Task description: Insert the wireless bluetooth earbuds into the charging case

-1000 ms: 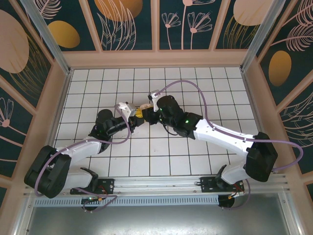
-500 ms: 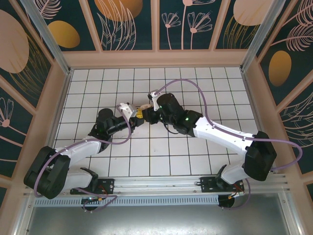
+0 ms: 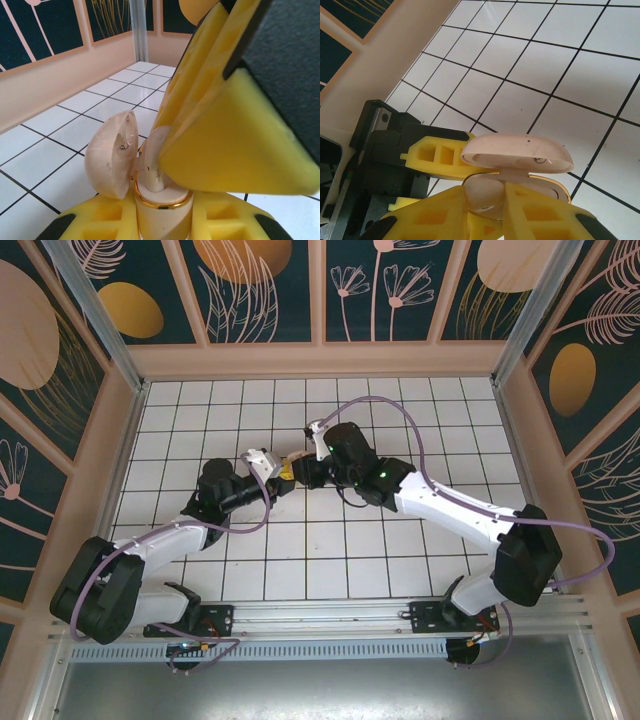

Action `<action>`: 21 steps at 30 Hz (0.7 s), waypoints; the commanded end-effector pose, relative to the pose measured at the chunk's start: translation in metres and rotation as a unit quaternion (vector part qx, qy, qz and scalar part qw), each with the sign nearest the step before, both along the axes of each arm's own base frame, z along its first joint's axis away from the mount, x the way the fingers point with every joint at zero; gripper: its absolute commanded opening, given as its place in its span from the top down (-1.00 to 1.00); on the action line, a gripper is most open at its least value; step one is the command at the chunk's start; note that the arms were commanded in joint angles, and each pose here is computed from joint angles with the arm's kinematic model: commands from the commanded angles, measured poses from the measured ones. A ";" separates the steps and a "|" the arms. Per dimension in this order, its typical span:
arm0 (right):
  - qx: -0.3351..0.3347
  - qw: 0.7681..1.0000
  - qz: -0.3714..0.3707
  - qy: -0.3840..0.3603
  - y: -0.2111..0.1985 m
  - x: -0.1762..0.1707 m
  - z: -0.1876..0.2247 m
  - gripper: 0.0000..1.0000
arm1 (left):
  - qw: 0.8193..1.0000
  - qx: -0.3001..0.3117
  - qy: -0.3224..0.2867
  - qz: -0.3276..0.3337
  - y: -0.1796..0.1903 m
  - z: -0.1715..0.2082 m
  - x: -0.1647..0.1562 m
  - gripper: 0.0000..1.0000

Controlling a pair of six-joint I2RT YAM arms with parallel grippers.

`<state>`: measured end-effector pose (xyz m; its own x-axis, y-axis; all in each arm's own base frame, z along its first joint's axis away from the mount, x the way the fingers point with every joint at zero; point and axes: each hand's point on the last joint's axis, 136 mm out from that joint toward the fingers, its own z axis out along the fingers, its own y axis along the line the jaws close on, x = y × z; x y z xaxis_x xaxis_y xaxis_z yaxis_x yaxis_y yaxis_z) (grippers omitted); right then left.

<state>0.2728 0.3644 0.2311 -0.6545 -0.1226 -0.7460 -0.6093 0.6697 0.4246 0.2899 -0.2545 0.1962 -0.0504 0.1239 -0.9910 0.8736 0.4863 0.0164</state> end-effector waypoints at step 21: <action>0.047 0.994 -0.006 0.098 -0.006 0.008 0.013 0.58 | 0.998 0.036 -0.051 -0.023 -0.006 0.008 0.000 0.62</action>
